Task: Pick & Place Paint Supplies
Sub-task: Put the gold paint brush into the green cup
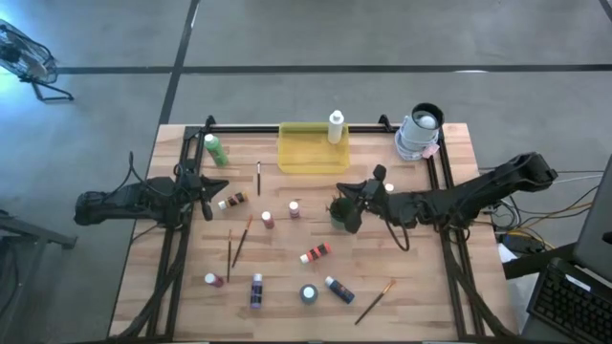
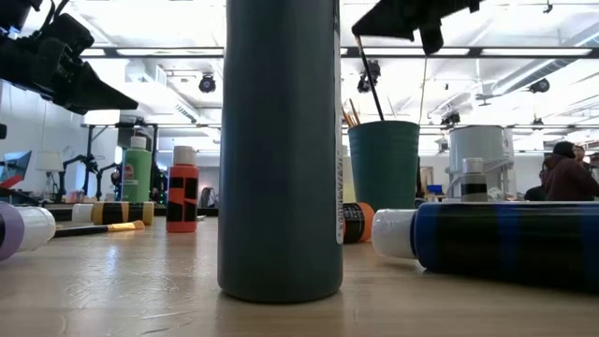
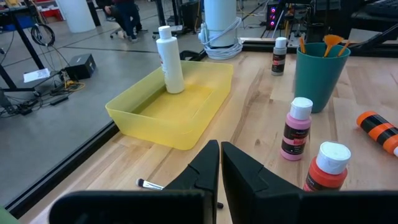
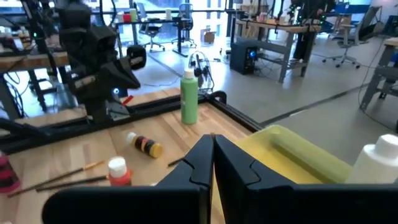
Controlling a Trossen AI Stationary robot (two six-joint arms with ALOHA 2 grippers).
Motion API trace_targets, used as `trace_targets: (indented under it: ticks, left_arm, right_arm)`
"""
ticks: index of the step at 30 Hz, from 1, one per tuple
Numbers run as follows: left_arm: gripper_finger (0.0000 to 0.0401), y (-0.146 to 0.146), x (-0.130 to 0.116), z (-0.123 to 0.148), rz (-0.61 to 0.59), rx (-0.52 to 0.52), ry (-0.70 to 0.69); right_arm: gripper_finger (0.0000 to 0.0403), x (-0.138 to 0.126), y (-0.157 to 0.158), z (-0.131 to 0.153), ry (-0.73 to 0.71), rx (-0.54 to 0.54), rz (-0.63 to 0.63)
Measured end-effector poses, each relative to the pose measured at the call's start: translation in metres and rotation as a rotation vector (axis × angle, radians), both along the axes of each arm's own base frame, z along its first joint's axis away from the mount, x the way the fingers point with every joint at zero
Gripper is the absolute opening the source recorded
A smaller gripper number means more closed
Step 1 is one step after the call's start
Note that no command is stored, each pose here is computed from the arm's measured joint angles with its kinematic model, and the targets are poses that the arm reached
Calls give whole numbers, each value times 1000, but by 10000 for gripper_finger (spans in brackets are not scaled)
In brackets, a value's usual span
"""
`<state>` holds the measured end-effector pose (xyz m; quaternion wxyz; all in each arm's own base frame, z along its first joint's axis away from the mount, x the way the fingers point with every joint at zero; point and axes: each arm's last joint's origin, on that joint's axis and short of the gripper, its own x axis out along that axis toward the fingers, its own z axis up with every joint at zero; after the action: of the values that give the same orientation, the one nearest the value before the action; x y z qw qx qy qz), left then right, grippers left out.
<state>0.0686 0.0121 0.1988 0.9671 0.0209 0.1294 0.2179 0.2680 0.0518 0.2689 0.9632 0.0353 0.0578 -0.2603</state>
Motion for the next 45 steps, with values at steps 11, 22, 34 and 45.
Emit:
trace_targets:
  ticks: [11, 22, 34, 45]
  left_arm:
    - [23, 0, 0, 0, 0, 0, 0]
    - [23, 0, 0, 0, 0, 0, 0]
    - [23, 0, 0, 0, 0, 0, 0]
    - [23, 0, 0, 0, 0, 0, 1]
  right_arm:
    - [8, 0, -5, -34, 41, 33, 27]
    - [8, 10, -7, -68, 101, 86, 23]
    - [8, 9, -7, -83, 139, 106, 10]
    - [8, 7, -8, -81, 137, 98, 14]
